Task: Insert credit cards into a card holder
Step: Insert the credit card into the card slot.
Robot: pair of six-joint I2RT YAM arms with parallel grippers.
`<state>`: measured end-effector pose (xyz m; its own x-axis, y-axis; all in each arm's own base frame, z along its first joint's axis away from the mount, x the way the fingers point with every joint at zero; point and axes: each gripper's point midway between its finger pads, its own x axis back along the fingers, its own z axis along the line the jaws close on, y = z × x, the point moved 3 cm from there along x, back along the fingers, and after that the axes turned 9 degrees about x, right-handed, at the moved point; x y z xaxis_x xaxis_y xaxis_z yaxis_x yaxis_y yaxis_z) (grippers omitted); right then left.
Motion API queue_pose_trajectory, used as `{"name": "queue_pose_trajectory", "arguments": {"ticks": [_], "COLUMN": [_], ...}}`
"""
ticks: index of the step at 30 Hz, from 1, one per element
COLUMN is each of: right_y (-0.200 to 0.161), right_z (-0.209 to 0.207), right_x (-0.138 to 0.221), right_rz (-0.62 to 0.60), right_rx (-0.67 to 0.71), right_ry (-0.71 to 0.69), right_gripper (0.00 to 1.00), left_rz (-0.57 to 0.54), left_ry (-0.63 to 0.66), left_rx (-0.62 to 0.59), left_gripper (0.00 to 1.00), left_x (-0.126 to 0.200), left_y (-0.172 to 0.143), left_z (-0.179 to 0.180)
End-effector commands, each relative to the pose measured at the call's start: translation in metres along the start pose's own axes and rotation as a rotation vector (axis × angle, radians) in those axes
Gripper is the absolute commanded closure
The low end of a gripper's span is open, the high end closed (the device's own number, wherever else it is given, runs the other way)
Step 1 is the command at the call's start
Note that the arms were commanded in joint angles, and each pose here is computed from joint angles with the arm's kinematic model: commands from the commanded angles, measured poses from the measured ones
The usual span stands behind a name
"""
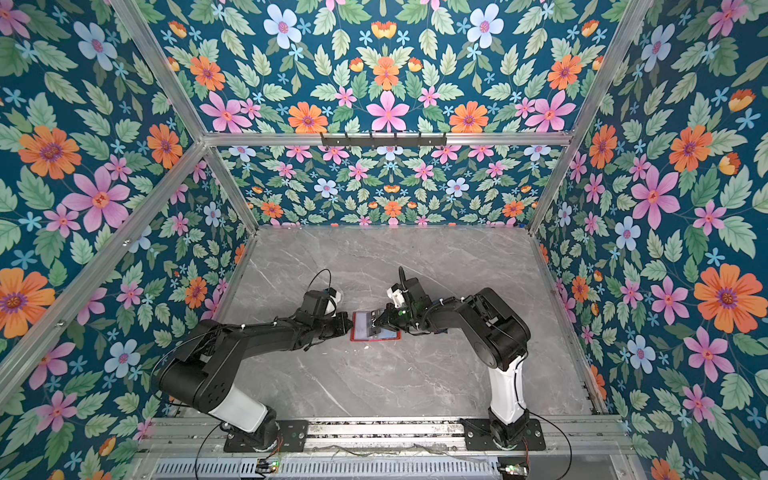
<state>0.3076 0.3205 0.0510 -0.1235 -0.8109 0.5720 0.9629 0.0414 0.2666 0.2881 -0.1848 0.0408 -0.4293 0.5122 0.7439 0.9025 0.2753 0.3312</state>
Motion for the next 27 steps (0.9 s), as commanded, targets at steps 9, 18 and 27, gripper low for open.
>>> {"name": "queue_pose_trajectory", "arguments": {"ticks": [9, 18, 27], "right_y": [-0.007, -0.005, -0.002], "right_z": [-0.009, -0.003, 0.008], "right_x": [0.007, 0.014, 0.021], "right_rz": [0.026, 0.023, 0.015], "right_rx": [0.001, 0.032, 0.085], "right_ry": [-0.137, -0.213, -0.256], "right_gripper": [0.7, 0.56, 0.51], "left_rz": [0.063, 0.052, 0.032], "left_ry": [0.071, 0.051, 0.032], "left_rx": [0.022, 0.01, -0.004], "left_gripper": [1.0, 1.0, 0.87], "left_x": [0.001, 0.004, 0.01], "left_y": [-0.015, -0.011, -0.006], "left_z": [0.015, 0.009, 0.002]}}
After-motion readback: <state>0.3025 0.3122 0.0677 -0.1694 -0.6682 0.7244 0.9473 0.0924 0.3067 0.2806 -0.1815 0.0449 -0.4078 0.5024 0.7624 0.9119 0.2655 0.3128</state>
